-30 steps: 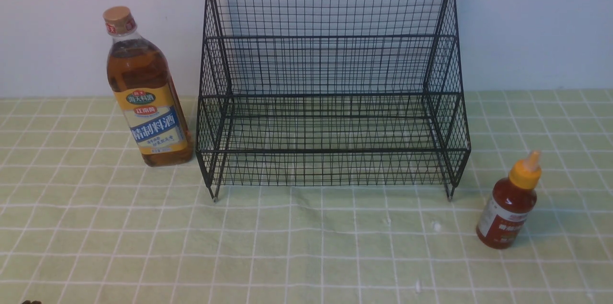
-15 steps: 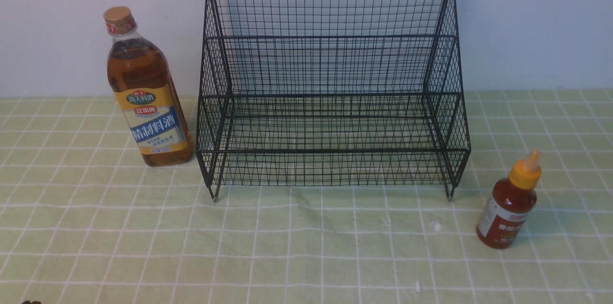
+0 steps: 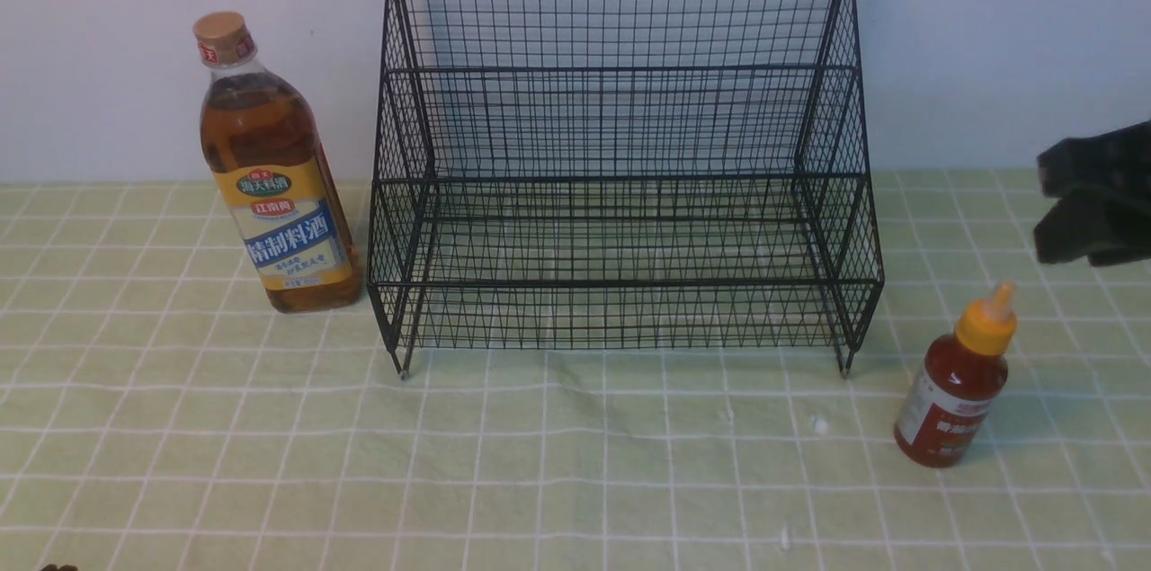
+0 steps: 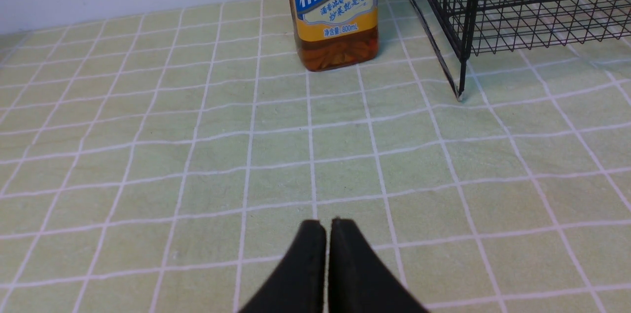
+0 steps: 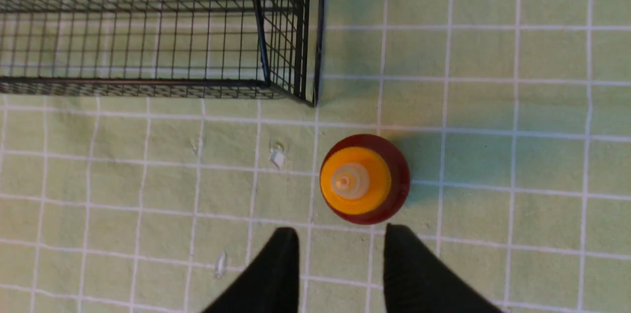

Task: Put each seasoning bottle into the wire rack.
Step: Use the right arm to grab the condiment bottle closest to it

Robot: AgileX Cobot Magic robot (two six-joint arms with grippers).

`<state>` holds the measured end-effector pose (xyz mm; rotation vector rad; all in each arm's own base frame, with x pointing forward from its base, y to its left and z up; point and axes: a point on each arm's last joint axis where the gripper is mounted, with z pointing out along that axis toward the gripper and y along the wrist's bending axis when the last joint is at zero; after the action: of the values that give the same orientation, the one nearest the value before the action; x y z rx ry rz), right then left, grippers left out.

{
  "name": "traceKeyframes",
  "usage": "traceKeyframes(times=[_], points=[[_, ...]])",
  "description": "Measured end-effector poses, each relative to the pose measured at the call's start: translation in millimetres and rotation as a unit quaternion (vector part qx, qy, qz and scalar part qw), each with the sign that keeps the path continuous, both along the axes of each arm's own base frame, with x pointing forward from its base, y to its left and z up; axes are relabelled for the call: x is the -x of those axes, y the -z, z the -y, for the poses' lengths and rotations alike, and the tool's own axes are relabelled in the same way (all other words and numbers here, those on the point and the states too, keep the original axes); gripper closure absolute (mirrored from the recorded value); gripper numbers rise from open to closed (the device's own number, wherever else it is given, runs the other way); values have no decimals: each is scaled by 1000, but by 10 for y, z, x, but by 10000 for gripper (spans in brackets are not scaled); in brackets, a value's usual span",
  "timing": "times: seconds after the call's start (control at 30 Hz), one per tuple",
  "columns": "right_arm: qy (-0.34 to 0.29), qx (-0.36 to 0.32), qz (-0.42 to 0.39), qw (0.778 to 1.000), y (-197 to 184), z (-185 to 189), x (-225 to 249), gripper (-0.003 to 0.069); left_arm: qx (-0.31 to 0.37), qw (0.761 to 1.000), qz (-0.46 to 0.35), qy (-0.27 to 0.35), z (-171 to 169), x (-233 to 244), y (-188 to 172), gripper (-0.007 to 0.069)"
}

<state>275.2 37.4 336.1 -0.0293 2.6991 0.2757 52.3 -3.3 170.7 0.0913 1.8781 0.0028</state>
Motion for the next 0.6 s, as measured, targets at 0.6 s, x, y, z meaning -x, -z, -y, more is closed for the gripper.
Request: traceKeyframes(times=[0.6], points=[[-48,81,-88,992,812,-166,-509,165,0,1000,0,0,0,0,0,631]])
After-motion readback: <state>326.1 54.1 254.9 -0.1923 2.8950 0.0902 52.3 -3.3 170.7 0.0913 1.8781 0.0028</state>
